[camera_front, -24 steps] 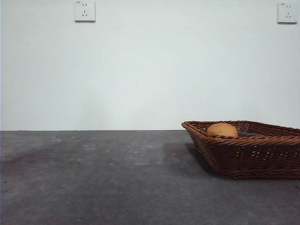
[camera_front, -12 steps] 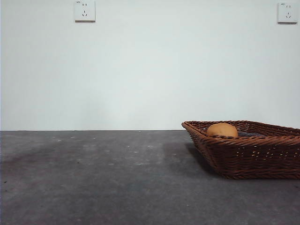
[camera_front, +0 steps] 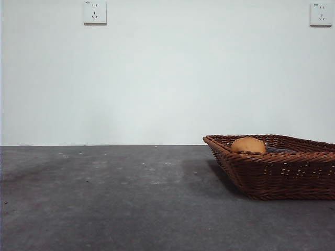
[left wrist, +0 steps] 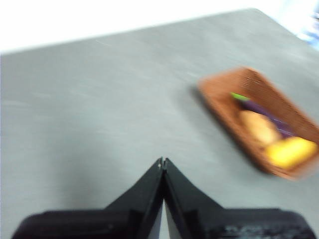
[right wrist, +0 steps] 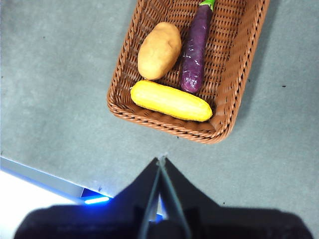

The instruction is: Help me put the vegetables on the table into the basket

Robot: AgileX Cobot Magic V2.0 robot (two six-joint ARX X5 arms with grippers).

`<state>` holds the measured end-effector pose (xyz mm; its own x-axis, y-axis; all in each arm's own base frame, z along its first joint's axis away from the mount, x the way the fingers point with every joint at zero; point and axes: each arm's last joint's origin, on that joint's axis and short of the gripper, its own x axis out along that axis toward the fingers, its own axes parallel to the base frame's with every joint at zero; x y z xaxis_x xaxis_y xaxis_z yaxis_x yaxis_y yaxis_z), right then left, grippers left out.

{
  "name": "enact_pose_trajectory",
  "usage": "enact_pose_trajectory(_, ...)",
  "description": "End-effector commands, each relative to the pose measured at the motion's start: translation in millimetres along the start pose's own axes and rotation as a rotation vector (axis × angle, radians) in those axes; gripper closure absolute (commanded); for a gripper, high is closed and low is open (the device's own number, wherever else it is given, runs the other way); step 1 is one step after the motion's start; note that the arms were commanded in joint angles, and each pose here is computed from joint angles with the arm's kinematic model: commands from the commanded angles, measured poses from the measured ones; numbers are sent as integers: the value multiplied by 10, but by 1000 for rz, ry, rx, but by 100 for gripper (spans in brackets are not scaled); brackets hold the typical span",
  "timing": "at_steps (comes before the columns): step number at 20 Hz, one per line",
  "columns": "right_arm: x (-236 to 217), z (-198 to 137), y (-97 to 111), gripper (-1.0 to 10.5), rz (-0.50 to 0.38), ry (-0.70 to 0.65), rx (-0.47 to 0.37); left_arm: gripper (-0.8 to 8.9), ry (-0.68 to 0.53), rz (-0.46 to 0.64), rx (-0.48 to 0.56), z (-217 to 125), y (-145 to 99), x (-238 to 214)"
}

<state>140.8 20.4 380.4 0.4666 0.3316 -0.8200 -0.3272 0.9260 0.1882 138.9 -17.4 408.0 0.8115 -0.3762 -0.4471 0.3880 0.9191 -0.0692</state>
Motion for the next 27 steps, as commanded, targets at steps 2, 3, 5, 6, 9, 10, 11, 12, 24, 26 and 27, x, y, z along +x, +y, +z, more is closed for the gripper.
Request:
enact_pose_trajectory(2, 32, 19, -11, 946, 2, 18, 11, 817, -131, 236, 104, -84, -17, -468)
enact_pose_trajectory(3, 37, 28, -14, 945, 1, 14, 9, 817, -176, 270, 133, -122, -46, -566)
enact_pose_trajectory(5, 52, 57, -22, 945, -1, 2, 6, 817, -286, 337, 206, -251, -101, -687)
enact_pose_trajectory(6, 61, 73, -27, 945, -3, -5, 3, 817, -341, 375, 233, -341, -106, -689)
enact_pose_trajectory(9, 71, 101, -37, 945, -18, -21, -1, 817, -482, 463, 244, -700, -13, -457)
enact_pose_trajectory(10, 75, 105, -39, 945, -21, -20, -1, 817, -514, 464, 224, -873, 25, -336)
enact_pose_trajectory(11, 78, 107, -41, 945, -23, -19, -1, 817, -530, 464, 200, -1019, 58, -230)
enact_pose_trajectory(12, 86, 117, -47, 946, -29, -20, -1, 817, -538, 456, 172, -1199, 99, -95)
enact_pose_trajectory(24, 96, 145, -57, 945, -46, -36, -7, 817, -400, 404, -37, -2383, 259, 607)
enact_pose_trajectory(26, 96, 144, -57, 945, -46, -36, -6, 817, -360, 399, -59, -2439, 264, 636)
enact_pose_trajectory(27, 96, 144, -57, 945, -46, -36, -6, 817, -331, 396, -73, -2475, 266, 653)
